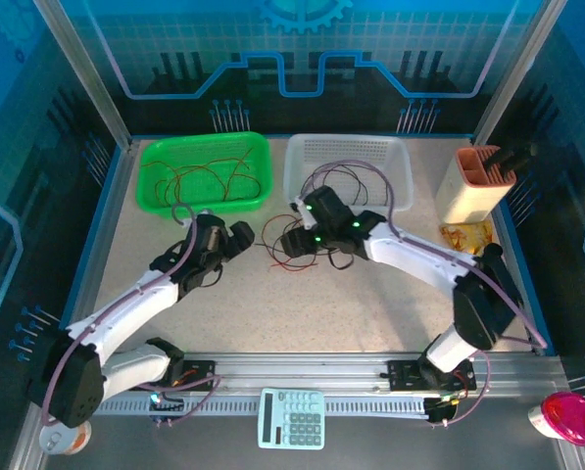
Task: Untangle the cables
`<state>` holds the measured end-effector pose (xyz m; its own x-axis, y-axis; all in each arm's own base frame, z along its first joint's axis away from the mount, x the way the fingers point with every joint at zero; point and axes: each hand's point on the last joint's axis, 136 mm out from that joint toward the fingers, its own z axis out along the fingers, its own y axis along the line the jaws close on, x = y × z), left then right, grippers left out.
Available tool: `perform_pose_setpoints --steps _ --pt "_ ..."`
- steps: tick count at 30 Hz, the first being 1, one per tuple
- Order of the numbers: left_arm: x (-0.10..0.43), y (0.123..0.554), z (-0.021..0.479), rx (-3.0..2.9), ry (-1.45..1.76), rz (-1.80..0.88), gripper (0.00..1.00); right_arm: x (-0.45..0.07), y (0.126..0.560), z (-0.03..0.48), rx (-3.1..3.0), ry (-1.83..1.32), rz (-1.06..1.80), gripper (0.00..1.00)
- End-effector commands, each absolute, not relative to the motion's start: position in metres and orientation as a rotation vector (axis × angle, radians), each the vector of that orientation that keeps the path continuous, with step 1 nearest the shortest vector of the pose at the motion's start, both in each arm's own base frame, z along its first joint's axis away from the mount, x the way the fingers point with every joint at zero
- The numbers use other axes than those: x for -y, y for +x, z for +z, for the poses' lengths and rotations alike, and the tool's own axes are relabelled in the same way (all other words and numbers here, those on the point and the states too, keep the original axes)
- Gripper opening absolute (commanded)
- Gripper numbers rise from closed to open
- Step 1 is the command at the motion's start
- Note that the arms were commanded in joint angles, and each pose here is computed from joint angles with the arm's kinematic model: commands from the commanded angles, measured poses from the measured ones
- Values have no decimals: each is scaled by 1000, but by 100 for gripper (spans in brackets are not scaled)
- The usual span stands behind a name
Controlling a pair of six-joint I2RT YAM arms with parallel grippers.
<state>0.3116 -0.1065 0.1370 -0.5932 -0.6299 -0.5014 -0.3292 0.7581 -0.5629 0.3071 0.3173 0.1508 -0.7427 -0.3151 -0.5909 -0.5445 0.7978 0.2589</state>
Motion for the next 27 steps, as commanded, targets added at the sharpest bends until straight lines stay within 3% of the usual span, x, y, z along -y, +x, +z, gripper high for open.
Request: perform_pose_setpoints --steps 1,11,19,27 --pt "75 316 162 -2180 -742 -483 96 -343 305 144 -2445 -835 545 62" --pt "15 301 182 -2071 -868 -466 99 -396 324 92 -2471 -1013 311 58" --pt "13 293 179 -2060 -890 -506 99 -404 342 63 -2456 -1075 34 58" --pt "16 293 179 -2059 -885 -527 99 -408 357 54 -2445 -1079 -51 58"
